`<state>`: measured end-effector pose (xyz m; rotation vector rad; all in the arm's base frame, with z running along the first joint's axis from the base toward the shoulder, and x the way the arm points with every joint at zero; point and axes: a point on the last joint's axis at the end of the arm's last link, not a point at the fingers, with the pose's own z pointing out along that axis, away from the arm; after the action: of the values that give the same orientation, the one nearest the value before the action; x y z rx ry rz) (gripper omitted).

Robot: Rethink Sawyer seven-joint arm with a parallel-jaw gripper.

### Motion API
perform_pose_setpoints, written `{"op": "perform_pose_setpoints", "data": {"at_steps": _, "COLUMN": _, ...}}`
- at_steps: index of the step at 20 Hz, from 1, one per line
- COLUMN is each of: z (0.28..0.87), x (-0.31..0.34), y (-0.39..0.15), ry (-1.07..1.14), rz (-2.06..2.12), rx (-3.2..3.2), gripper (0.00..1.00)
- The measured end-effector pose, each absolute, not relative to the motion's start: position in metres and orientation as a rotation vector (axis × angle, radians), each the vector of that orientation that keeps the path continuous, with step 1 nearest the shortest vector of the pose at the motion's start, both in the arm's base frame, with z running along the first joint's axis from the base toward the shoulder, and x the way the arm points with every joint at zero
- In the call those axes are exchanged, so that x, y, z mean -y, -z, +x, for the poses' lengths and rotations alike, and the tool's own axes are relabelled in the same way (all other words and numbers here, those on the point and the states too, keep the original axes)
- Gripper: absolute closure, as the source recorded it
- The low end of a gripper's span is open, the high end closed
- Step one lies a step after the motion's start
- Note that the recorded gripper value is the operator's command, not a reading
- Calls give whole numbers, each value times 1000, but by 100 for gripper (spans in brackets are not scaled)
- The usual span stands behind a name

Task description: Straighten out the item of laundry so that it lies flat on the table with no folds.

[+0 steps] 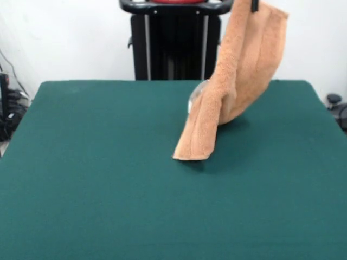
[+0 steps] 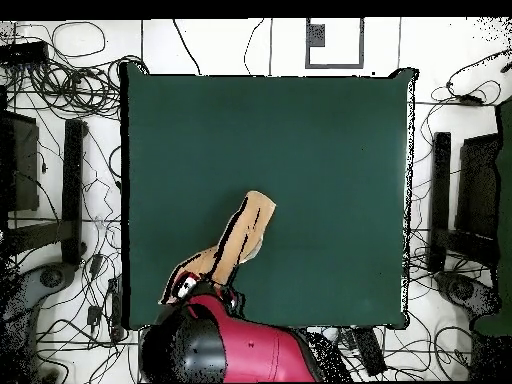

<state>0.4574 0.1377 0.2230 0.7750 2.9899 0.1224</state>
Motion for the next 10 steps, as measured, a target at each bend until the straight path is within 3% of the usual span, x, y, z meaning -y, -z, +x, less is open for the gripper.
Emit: {"op": "perform_pose_setpoints", "data": {"at_steps": 10, "z": 448, "x": -137, "y": -244, "ry": -127, "rz": 805, "rx": -3028, "gripper": 100}}
